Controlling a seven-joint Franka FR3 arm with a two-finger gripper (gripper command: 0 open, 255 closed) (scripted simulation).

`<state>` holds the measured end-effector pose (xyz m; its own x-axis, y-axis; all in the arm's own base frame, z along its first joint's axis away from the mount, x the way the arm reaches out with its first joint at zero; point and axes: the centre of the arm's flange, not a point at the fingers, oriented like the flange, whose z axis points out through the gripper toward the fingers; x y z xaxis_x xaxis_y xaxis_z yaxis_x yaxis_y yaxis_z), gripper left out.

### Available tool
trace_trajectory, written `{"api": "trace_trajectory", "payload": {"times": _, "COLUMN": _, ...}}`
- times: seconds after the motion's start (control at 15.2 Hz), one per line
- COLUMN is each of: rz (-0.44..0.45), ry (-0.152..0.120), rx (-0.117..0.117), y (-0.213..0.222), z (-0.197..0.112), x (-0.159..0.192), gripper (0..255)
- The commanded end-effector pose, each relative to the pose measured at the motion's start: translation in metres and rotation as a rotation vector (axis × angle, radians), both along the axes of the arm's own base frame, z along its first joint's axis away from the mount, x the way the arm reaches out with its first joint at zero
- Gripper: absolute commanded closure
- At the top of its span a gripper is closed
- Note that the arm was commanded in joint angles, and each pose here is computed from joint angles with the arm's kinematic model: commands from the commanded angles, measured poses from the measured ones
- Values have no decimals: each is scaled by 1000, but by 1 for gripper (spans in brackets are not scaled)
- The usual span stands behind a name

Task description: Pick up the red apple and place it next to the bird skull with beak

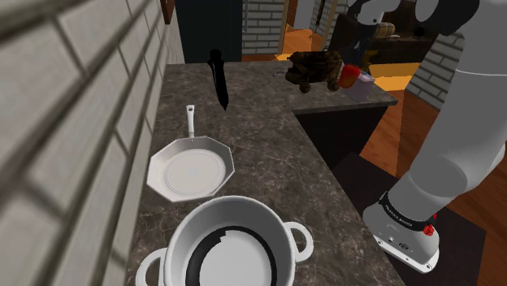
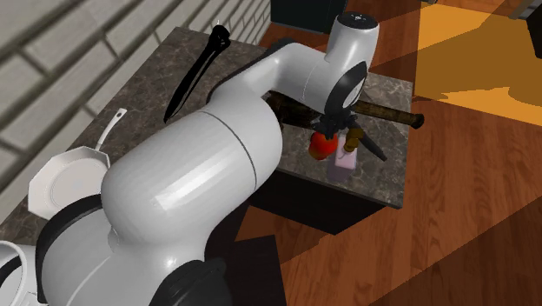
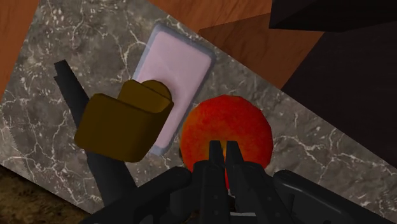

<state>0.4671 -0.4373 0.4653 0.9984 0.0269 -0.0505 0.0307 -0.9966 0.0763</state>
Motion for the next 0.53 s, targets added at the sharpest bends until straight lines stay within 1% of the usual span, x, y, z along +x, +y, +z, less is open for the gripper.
{"api": "trace_trajectory", "payload": {"times": 0.0, "rz": 0, "ry": 0, "rx": 0, "y": 1, "z": 12, "x": 1, "gripper": 255}}
{"api": "trace_trajectory", "payload": {"times": 0.46, "rz": 0, "ry": 0, "rx": 0, "y": 1, "z": 49, "x": 1, "gripper": 255}}
